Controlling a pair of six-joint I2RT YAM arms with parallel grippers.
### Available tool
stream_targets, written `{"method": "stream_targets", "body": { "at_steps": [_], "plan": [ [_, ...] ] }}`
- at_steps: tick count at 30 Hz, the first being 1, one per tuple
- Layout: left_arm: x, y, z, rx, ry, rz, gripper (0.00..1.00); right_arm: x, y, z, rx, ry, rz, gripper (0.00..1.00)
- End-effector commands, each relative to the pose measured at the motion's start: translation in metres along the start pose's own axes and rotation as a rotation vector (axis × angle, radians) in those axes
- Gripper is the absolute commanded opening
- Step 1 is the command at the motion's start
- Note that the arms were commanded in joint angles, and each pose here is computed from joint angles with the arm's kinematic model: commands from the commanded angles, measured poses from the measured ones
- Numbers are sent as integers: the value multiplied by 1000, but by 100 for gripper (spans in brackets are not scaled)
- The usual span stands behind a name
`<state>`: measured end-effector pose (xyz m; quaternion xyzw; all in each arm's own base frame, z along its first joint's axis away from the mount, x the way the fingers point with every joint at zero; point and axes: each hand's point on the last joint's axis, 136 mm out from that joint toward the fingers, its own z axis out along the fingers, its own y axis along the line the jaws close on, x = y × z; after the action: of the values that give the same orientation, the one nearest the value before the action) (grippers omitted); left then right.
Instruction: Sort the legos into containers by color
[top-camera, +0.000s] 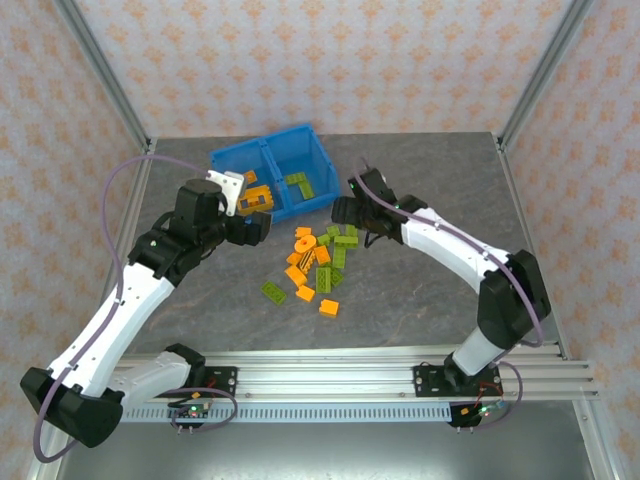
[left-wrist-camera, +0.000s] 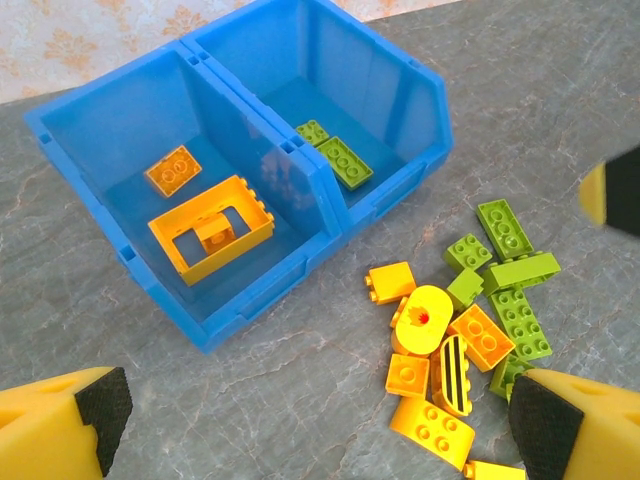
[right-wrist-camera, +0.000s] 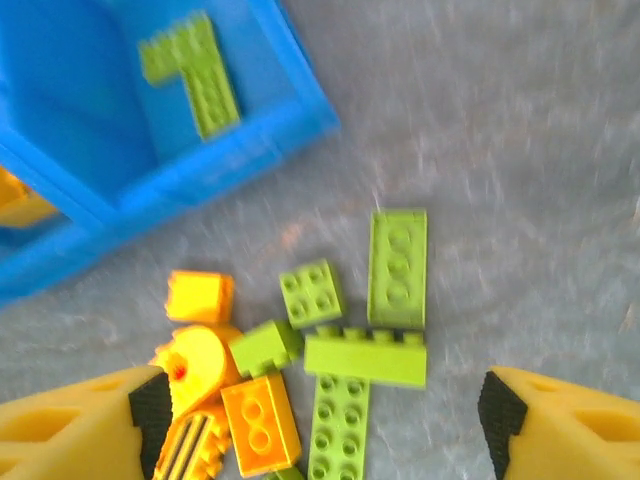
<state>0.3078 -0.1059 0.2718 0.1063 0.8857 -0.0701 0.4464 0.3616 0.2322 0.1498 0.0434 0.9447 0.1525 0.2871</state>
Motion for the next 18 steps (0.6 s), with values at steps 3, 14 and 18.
{"method": "stream_targets", "body": {
  "at_steps": [3, 14, 18],
  "plan": [
    [2, -2, 10, 10, 19, 11, 100, 44, -1, 32, -34, 144, 81, 99],
    [4, 3, 12, -18, 24, 16, 100, 55, -11, 84, 37, 177, 39, 98],
    [5, 3, 14, -16, 32, 16, 100, 58, -14, 95, 51, 180, 34, 89]
  ]
}}
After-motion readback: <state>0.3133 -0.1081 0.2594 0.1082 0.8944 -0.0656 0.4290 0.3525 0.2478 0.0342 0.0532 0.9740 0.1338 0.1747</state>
